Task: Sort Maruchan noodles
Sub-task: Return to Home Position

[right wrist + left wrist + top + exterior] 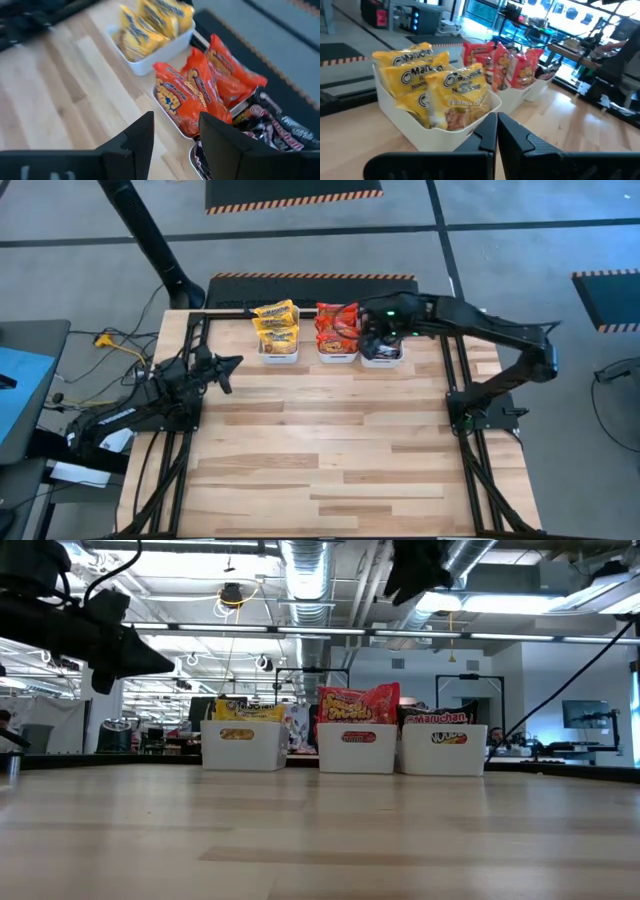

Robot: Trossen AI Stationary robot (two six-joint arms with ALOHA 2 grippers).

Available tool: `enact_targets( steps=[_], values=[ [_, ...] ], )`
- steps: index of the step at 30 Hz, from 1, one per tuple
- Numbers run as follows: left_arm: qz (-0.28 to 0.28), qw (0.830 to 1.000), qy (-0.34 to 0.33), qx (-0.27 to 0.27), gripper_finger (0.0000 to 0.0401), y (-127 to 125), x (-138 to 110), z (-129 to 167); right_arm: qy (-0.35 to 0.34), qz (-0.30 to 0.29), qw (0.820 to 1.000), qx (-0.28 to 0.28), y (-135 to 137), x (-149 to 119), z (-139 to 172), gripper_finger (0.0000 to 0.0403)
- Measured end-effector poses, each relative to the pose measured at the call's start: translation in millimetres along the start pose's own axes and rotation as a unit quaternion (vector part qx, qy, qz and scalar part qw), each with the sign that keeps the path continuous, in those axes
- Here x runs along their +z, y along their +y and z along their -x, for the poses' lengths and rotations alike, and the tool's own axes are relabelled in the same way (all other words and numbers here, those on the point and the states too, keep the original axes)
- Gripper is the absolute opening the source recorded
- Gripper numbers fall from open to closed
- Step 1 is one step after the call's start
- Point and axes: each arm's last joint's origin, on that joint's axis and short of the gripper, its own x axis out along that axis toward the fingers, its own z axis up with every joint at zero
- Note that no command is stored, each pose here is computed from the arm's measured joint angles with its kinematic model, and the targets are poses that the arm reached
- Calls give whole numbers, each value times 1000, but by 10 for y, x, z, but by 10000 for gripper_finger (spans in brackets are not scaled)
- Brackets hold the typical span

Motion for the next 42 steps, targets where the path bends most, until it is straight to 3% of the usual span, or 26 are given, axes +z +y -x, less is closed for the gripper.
enact_targets(
  steps=[7, 13, 24, 31, 36, 42],
  values=[
    [-37, 999, 3, -1, 0, 0, -3, -3, -73, 46, 995, 39, -33, -96, 685, 179],
    [-57, 998, 3, -1, 0, 0, -4, -2, -152, 44, 986, 42, -156, -519, 997, 179],
    [-68, 998, 4, -1, 0, 0, -5, -2, -213, -6, 973, 85, -442, -1481, 849, 179],
    [-105, 994, 4, -1, 0, 1, -5, -2, -218, -22, 971, 95, -544, -1911, 616, 179],
    [-95, 995, 4, -1, 0, 0, -5, -2, -223, -50, 968, 107, -600, -2176, 442, 179],
    [-83, 997, 4, -1, 0, 0, -5, -2, -243, -58, 950, 188, -608, -2392, 309, 179]
  ],
)
